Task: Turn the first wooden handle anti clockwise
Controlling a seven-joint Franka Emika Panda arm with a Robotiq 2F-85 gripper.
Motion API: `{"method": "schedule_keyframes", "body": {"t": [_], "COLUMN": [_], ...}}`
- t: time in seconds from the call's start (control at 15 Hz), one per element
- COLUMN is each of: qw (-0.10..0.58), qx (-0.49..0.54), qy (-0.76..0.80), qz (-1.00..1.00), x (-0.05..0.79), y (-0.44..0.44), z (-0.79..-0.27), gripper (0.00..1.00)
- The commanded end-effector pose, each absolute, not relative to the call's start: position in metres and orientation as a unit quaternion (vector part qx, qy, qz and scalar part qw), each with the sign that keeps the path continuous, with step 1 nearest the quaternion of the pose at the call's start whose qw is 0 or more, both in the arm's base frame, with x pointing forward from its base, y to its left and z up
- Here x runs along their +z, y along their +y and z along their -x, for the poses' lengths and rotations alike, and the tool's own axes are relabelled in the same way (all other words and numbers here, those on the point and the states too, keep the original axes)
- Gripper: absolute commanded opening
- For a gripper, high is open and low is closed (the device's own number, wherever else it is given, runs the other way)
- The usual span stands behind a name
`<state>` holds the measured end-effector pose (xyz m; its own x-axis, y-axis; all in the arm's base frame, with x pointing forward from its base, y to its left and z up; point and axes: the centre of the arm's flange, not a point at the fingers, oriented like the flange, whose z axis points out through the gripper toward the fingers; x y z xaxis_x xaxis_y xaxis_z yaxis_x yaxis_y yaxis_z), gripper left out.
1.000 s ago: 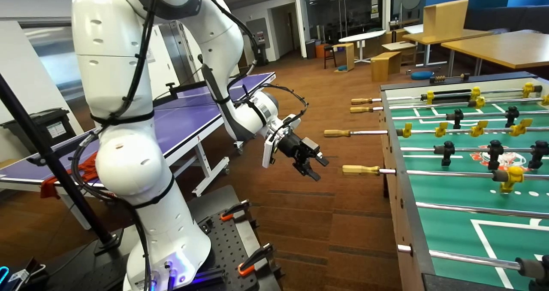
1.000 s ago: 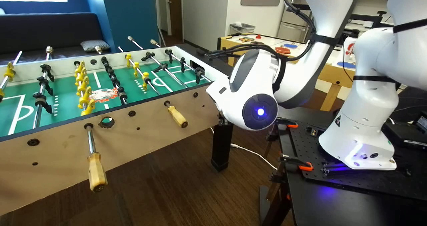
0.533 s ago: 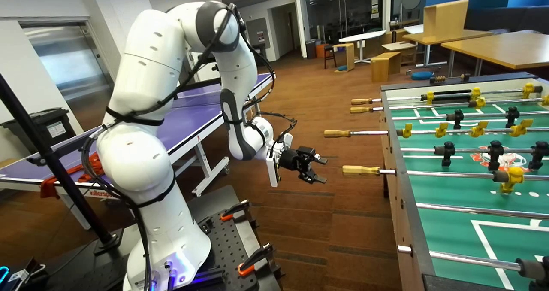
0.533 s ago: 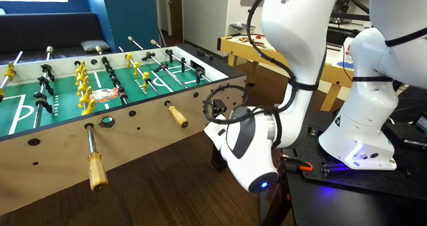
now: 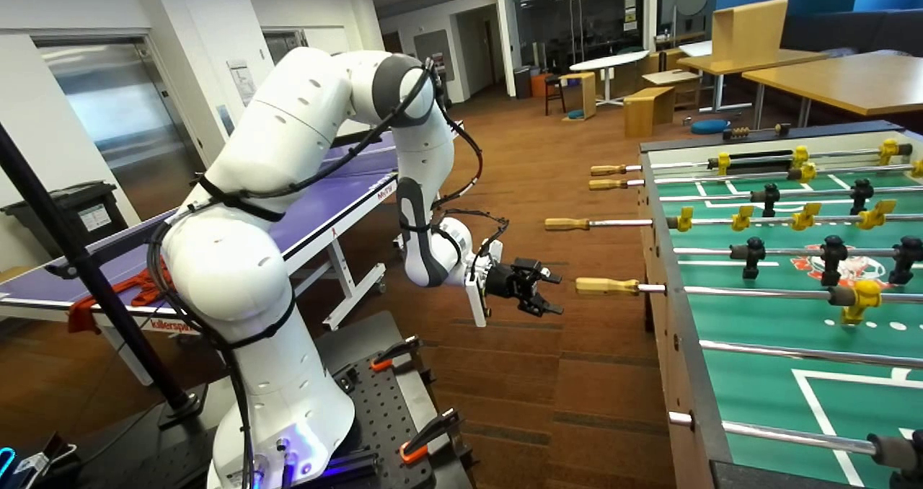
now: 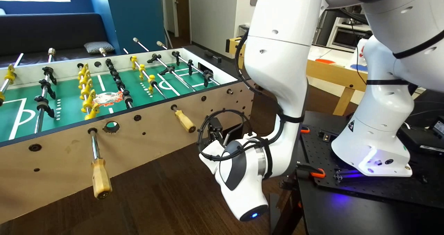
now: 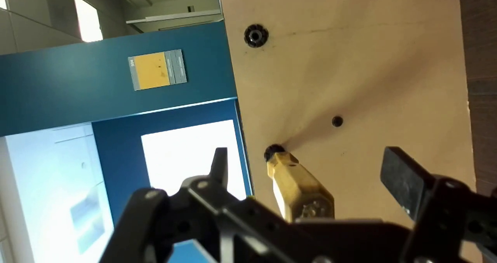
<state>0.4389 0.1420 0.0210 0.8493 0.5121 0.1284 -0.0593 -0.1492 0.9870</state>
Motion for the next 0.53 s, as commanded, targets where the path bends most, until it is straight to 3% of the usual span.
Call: {"method": "schedule_keyframes", "body": {"t": [0.0,0.47], "qw": [0.643,0.645], "qx": [0.231,0.251], "qy": [0.167,0.203], "qz": [-0.711,-0.692], "x": [0.008,-0.002], "y": [0.143,0.148], "z": [-0.463,-0.493], "gripper": [1.00,1.00]}}
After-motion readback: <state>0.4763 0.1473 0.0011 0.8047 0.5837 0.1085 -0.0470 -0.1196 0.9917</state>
